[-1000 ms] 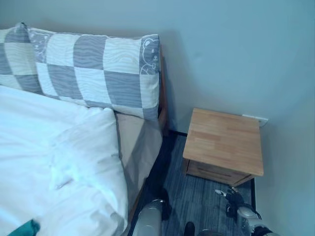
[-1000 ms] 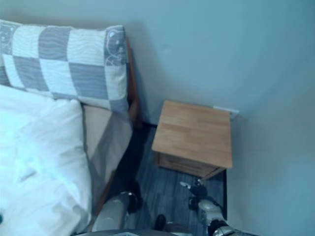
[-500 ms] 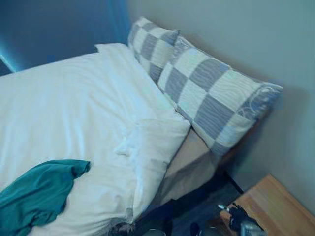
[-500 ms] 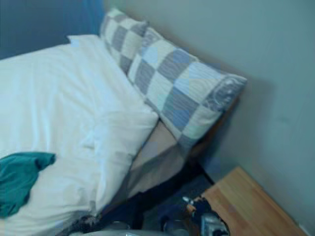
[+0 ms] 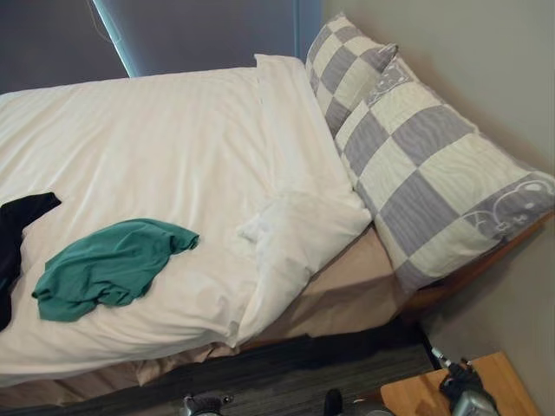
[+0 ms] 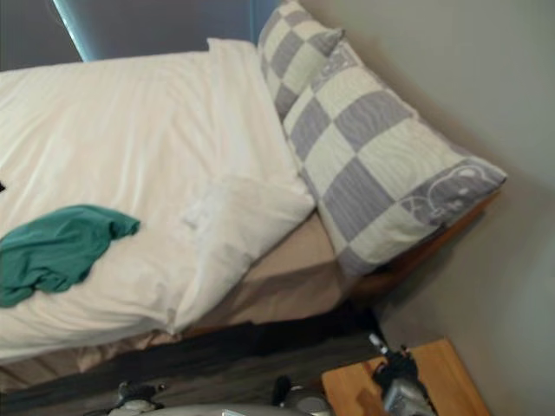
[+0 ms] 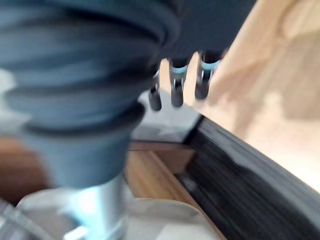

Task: Tidy up the quilt and then pick up the clothes from the bed and put them into the laundry hamper.

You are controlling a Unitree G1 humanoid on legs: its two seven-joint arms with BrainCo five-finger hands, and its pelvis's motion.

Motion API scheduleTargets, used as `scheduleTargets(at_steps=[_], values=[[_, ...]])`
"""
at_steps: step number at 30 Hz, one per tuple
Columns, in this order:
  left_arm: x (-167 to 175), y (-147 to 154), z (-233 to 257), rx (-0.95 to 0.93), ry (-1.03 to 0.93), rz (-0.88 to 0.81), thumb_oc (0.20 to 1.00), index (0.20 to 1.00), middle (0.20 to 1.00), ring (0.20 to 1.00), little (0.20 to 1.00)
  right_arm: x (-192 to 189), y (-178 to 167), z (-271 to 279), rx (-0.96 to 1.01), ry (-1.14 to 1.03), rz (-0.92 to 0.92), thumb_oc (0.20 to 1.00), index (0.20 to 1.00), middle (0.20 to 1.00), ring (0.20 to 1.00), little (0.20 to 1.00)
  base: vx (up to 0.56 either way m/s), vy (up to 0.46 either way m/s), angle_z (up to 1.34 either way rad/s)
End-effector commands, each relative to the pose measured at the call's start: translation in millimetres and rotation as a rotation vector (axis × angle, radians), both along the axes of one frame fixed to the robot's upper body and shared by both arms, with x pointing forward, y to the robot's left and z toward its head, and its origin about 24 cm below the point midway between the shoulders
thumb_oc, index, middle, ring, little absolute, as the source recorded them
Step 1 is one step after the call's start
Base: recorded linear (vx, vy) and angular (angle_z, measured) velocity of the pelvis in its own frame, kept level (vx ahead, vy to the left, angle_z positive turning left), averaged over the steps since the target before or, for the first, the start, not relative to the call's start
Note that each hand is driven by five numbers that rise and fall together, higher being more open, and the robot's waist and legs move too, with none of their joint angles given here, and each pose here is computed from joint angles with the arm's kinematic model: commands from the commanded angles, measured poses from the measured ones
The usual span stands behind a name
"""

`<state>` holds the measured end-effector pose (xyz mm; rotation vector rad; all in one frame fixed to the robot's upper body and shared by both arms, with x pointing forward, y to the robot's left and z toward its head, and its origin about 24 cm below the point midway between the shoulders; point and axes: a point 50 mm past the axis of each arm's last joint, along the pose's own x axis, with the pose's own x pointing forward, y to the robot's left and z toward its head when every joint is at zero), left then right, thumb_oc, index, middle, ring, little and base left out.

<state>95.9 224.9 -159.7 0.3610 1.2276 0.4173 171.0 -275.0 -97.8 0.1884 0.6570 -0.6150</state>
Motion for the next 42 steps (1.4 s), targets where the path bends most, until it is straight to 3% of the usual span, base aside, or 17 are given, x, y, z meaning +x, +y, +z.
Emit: scheduleTargets(at_steps=[1, 8, 16, 25, 29, 34, 35, 36, 42], values=[[-5, 33, 8, 0.096, -0.007, -0.003, 1.0, 1.0, 1.0, 1.0, 1.0, 59, 1, 63, -0.142, -0.283, 0.146, 1.0, 1.0, 1.0, 1.0, 1.0, -0.06, 0.052, 0.05], [-2, 56, 16, 0.125, -0.01, 0.022, 1.0, 1.0, 1.0, 1.0, 1.0, 110, 26, 230, -0.427, -0.771, 0.585, 1.0, 1.0, 1.0, 1.0, 1.0, -0.06, 0.046, 0.12], [18, 72, 26, 0.155, -0.025, -0.023, 1.0, 1.0, 1.0, 1.0, 1.0, 147, 67, 327, -0.619, -0.888, 0.717, 1.0, 1.0, 1.0, 1.0, 1.0, 0.0, -0.005, 0.05], [44, 85, 41, 0.18, -0.107, -0.05, 1.0, 1.0, 1.0, 1.0, 1.0, 203, 76, 357, -0.821, -0.747, 0.657, 1.0, 1.0, 1.0, 1.0, 1.0, -0.06, 0.011, 0.22], [54, 84, 44, 0.173, -0.131, -0.088, 1.0, 1.0, 1.0, 1.0, 1.0, 222, 78, 349, -0.897, -0.642, 0.69, 1.0, 1.0, 1.0, 1.0, 1.0, -0.07, 0.082, 0.19], [68, 75, 46, 0.143, -0.166, -0.126, 1.0, 1.0, 1.0, 1.0, 1.0, 232, 107, 328, -0.9, -0.554, 0.783, 1.0, 1.0, 1.0, 1.0, 1.0, -0.04, 0.078, 0.1], [72, 72, 47, 0.137, -0.177, -0.134, 1.0, 1.0, 1.0, 1.0, 1.0, 233, 113, 325, -0.895, -0.543, 0.803, 0.495, 0.495, 0.495, 0.495, 0.495, -0.05, 0.09, 0.07], [75, 70, 47, 0.131, -0.186, -0.142, 1.0, 1.0, 1.0, 1.0, 1.0, 234, 119, 320, -0.885, -0.529, 0.816, 0.2, 0.2, 0.2, 0.2, 0.2, -0.04, 0.069, 0.03], [93, 52, 49, 0.114, -0.236, -0.209, 1.0, 1.0, 1.0, 1.0, 1.0, 233, 150, 296, -0.882, -0.499, 0.848, 0.2, 0.2, 0.2, 0.2, 0.2, -0.02, 0.024, 0.0]])
